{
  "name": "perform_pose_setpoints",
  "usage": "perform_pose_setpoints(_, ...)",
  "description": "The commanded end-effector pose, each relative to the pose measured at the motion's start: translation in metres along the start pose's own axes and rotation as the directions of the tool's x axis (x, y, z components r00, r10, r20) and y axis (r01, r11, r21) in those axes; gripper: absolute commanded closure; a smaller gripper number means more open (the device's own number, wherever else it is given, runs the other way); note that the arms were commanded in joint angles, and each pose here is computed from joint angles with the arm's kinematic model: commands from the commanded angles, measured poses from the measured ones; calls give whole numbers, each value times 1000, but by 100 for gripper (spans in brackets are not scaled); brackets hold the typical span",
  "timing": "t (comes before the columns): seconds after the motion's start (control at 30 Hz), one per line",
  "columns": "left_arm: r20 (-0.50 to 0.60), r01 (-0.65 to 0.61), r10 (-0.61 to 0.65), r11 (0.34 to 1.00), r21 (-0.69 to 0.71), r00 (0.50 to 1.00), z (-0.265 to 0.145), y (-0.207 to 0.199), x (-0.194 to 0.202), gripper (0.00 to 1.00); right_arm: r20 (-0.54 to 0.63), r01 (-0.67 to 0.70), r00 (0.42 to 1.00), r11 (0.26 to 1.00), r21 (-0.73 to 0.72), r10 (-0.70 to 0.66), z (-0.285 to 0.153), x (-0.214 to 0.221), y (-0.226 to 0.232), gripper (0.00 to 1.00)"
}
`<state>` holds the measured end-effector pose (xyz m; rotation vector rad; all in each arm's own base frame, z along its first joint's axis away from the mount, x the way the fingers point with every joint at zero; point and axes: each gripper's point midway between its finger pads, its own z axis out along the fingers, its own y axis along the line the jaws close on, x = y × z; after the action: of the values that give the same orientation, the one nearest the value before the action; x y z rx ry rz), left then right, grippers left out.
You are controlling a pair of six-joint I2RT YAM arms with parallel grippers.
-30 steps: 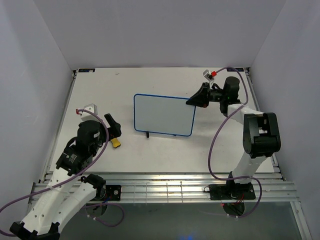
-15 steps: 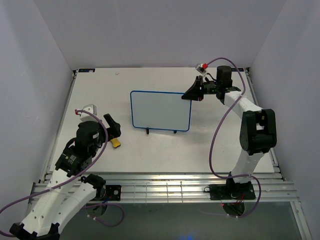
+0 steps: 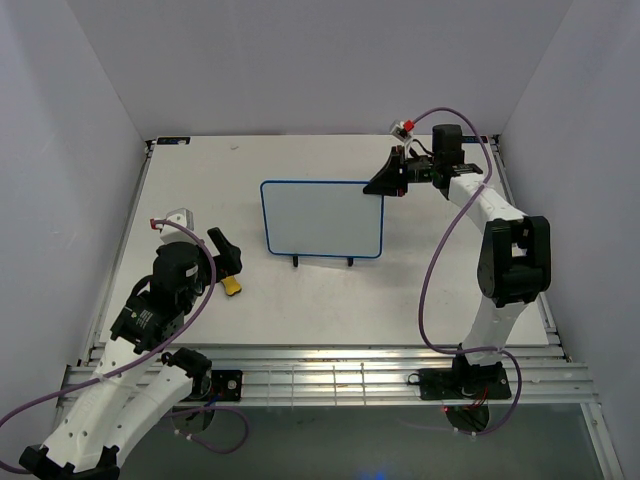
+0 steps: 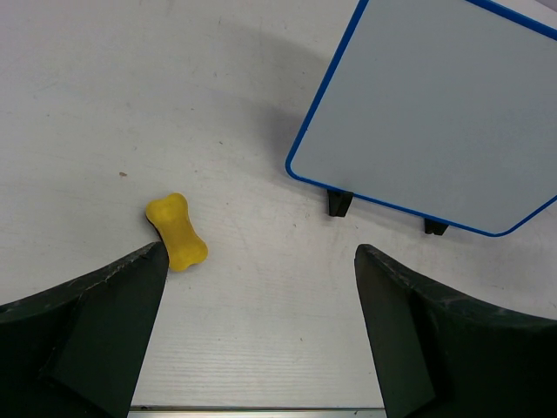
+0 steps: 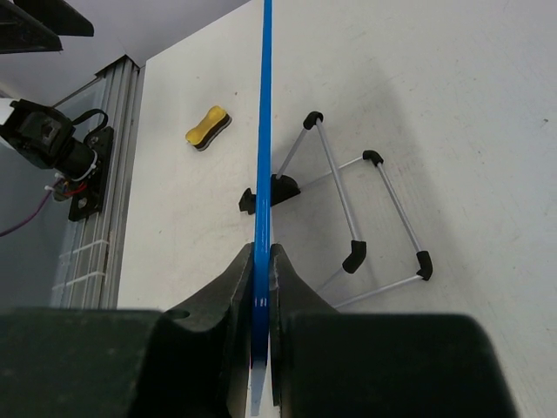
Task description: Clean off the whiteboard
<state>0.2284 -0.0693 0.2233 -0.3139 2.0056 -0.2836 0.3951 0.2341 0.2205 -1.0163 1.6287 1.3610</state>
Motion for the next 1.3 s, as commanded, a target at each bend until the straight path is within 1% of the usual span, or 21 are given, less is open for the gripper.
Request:
perform_pose_setpoints(0.0, 11, 3, -3, 1000, 4, 1000, 1, -1, -2, 2, 20, 143, 990, 990, 3, -143, -1, -26, -4, 92)
perform_pose_setpoints(0.4, 7, 2, -2, 1000, 4, 1000, 1, -1, -1, 2, 21, 138, 990, 990, -22, -137, 3, -31, -14, 92)
perform_pose_setpoints(0.93, 6, 1, -1, 1000, 3, 1000, 2, -1, -1, 2, 27, 173, 985, 984, -42, -172, 7, -47, -10, 92)
perform_pose_setpoints(1.03, 6, 1, -1, 1000, 3, 1000, 2, -1, -1, 2, 20, 159, 987, 986, -45, -158, 8, -43, -13, 92)
perform_pose_setpoints(1.27, 7, 2, -2, 1000, 4, 1000, 2, -1, -1, 2, 2, 140, 990, 989, -45, -140, 10, -19, -15, 92)
